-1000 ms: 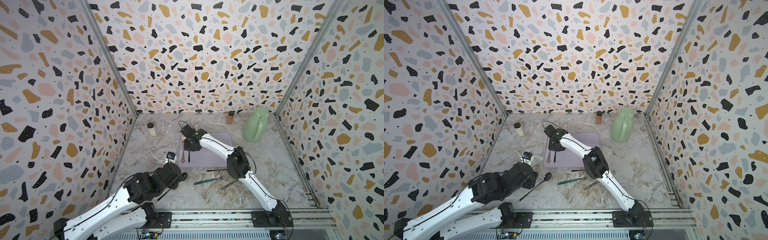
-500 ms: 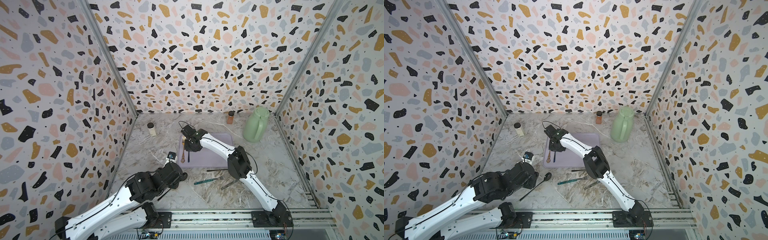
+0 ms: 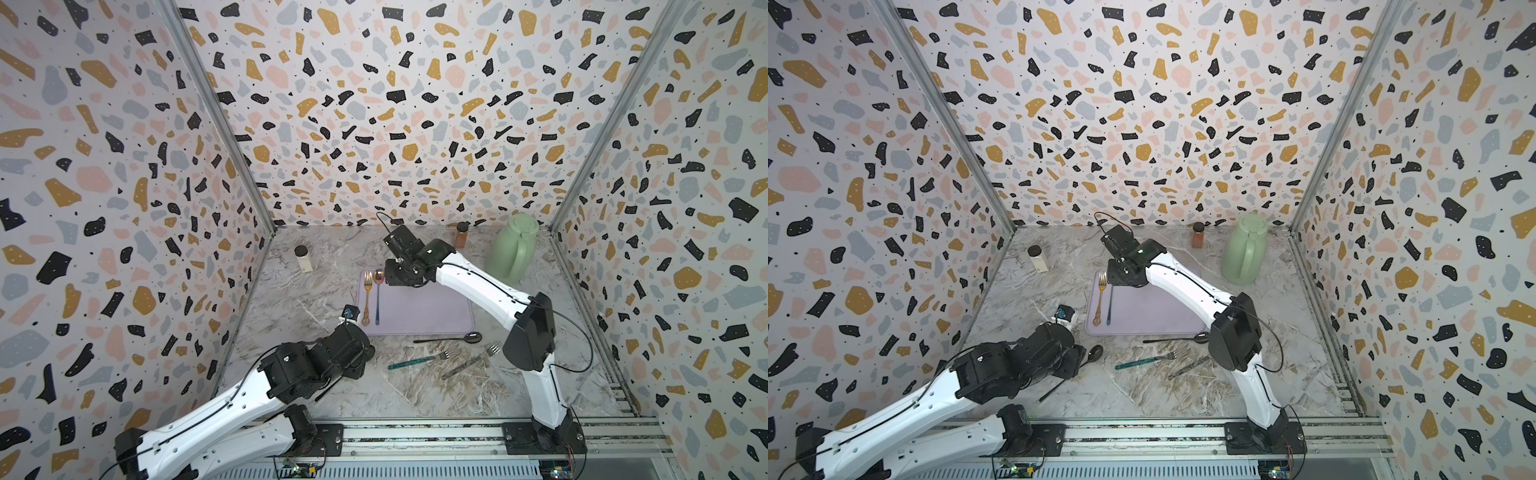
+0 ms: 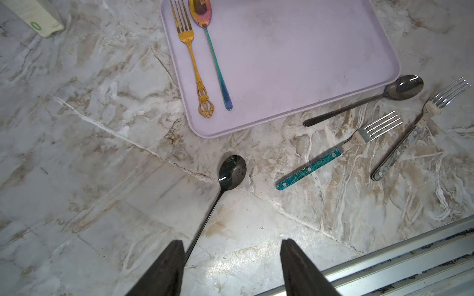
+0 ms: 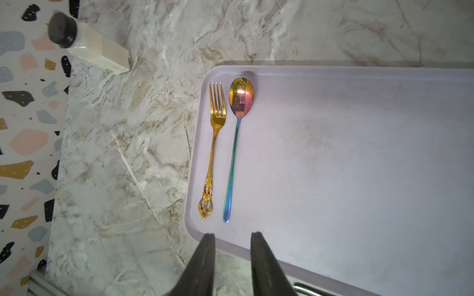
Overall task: Set the spoon and fork side by side
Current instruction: Pick up the fork at the center of the board.
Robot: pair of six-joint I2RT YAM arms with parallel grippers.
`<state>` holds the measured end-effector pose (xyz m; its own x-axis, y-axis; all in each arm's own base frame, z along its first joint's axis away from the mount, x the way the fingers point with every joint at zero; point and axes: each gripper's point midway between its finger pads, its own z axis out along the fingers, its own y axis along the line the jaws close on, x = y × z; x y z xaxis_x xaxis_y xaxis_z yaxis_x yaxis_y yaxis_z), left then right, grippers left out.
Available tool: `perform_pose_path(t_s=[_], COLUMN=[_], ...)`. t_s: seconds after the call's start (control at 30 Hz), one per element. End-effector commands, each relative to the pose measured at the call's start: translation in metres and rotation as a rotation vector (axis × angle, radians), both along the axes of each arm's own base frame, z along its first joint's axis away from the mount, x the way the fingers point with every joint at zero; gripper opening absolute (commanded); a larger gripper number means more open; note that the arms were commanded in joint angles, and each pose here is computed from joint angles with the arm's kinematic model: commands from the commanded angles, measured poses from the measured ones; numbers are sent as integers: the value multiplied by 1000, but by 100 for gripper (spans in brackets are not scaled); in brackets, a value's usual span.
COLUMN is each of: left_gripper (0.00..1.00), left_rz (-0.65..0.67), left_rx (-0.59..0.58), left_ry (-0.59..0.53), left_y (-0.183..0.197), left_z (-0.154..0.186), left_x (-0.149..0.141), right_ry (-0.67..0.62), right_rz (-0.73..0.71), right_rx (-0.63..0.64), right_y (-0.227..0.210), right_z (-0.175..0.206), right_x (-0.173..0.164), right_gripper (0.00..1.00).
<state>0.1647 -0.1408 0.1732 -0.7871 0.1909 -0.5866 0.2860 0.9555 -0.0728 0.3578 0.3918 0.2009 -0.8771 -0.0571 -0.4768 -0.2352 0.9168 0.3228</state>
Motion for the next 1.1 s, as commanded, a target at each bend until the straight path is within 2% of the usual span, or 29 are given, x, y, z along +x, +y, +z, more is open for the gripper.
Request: perform_pose_path(t_s=[0.0,0.23,0.4,0.57,0.7,0.9,1.07], left_gripper=[63,60,59,60,61,65,65], left_rz=[-46,-157,-263,-372,-437,-521,-598], left_rx=[-55,-100,-103,-24,-7,61,76], left_ry=[19,56,-15,-22,-37,-88,-43], left_y=[-18,-59,-84,-100,-111,-127,-148], left_z=[-8,-37,-45,-64,-72,-92,-112], left_x=[0,1,3,5,7,20,20], right_ry=[-92,-175,-220,-271,-298,-324,-322], right_rz=[48,43,27,5,-38,-39,-29], right_rx=[-19,-42,-9,-40,-46,-16,-43], right_y=[-23,-87,-115,-145,-170,-183,-191], right_z=[23,29,31,33,30,27,18], right_x=[-10,-37,-40,-42,-41,-42,-43], right_gripper=[30,36,36,37,38,39,39])
